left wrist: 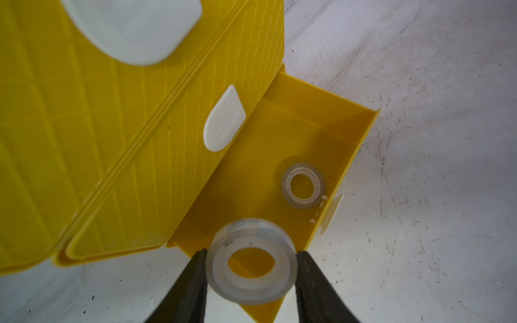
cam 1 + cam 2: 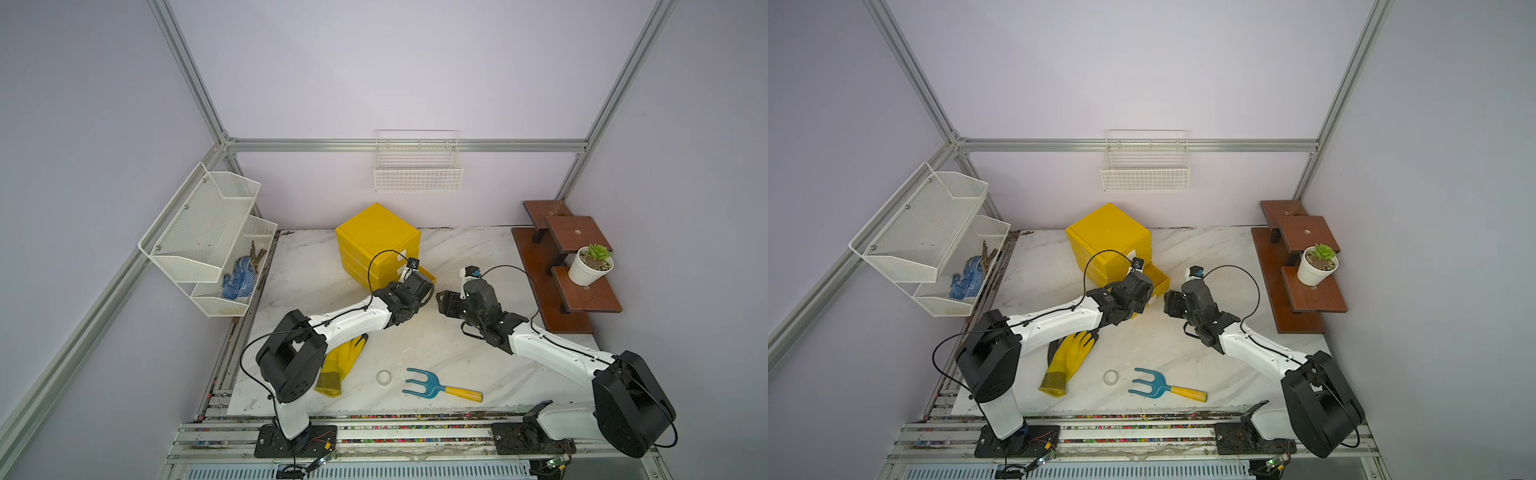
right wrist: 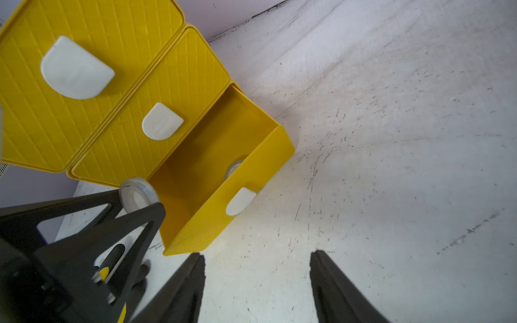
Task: Place the transparent tape into the drawer according to color
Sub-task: Place the tape in the drawer, then pick up the tape at the center of the board.
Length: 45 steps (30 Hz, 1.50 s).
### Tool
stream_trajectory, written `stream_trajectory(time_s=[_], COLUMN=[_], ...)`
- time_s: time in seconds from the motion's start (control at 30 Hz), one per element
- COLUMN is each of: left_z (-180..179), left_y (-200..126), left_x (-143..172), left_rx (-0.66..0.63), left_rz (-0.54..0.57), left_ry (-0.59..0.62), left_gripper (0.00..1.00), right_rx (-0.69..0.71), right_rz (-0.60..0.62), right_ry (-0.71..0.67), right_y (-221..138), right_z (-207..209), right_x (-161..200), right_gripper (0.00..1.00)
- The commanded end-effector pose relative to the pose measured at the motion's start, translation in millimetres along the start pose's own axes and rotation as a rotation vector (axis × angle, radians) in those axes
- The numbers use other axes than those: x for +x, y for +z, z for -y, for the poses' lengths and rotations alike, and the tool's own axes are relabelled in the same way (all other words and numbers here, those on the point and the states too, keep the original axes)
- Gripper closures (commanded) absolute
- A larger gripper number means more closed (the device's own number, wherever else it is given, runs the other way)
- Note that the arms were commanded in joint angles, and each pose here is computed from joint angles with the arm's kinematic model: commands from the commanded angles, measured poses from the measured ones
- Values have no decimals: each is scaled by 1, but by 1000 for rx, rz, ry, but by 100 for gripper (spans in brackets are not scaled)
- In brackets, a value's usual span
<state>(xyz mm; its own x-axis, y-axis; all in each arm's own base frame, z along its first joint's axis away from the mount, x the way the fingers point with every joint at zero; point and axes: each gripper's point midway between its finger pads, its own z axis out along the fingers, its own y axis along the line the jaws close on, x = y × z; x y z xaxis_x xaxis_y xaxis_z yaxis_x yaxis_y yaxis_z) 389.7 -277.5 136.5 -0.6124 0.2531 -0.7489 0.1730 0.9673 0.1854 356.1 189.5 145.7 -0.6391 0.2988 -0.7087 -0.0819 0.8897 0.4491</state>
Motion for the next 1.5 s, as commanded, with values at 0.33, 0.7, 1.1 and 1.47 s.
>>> stream_trajectory(time_s=[0.33,0.7,1.1,1.47], left_z=[4,1,-50,-116], left_y=[16,-31,-144,-190], left_x=[-24,-55,-59,-32], left_rx=[-28,54,186,89], left_rz=[64,114,241,292], left_ry=[-52,-84,-137,-193], left_gripper=[35,11,0,0], right_rx=[-12,-28,-211,-374], right_rz=[2,12,-158,-308], right_ry=[9,13,-31,-157], right_y=[-4,-16,-17,-38], right_z=[3,1,-24,-65], right_x=[2,0,39,73], right_gripper=[30,29,30,31])
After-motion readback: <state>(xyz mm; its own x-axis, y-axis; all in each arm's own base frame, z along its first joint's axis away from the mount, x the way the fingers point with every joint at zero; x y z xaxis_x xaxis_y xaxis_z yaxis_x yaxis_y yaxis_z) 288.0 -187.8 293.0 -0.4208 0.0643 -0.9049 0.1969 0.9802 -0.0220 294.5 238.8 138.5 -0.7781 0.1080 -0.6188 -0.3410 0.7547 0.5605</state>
